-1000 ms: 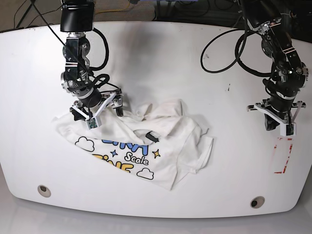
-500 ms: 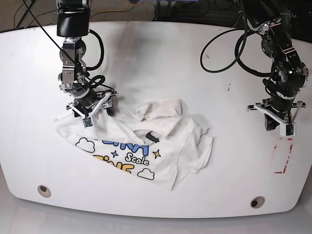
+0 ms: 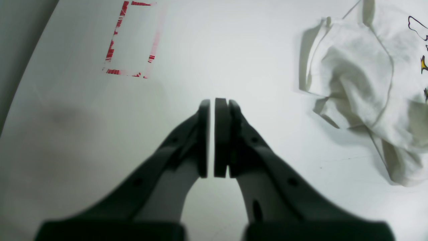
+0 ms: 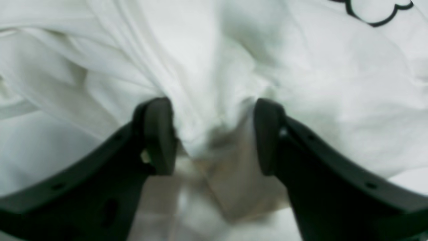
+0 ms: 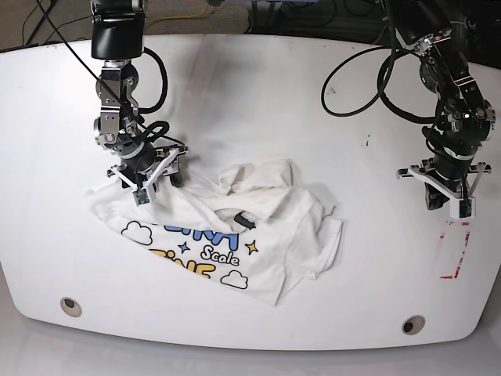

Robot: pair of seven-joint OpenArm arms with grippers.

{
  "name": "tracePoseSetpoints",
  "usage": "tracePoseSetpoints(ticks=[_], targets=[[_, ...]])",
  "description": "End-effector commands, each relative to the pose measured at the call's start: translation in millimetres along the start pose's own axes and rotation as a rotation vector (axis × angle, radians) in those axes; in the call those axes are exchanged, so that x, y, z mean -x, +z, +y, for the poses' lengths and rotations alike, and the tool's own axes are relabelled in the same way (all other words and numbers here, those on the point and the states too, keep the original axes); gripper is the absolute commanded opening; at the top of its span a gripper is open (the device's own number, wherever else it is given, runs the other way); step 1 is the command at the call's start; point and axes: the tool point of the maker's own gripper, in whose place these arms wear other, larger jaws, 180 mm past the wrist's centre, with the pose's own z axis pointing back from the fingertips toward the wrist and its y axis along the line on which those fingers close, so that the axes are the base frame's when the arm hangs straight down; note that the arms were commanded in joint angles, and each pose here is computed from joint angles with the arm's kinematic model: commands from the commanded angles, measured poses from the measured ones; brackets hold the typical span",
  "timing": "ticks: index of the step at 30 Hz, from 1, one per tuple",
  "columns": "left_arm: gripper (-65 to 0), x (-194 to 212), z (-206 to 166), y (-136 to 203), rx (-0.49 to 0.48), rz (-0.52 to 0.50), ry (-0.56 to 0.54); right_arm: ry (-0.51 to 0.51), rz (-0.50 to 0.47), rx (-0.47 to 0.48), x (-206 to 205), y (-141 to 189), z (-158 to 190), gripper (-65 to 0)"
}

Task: Layout the t-shirt on the table in an organized manner, then fold the t-shirt properly
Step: 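Move both grippers to new edges of the shirt and pinch them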

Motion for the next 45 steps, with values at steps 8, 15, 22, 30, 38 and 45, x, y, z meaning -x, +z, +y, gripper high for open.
tracePoseSetpoints(ticks=[8,15,22,30,38,45], targets=[[-65.0,-15,-11,0,0.029,-0.051,-0.022,0.01,-0.075,0.004,-30,0,-4,-64.5],[-65.0,-9,-20,-6,0.055,-0.029,-0.028,0.047,-0.155,0.012,-60,14,-2,-65.0],[-65.0,23,-18,-30,0.074,0.079,0.024,0.131,-0.23,0.033,-100,49,10,-65.0],[-65.0,58,-26,-60,0.113,0.201,0.096,0.23,-0.338,0.049,-141,96,32,-65.0],[-44.4,65,-50,-73,0.166,0.231,0.118,0.26,-0.38,0.049,-151,112,40,-65.0],[-15.4,54,-70,-77,0.199,0.171,0.154,0.259,-0.379,0.048,-150,111,40,-65.0]])
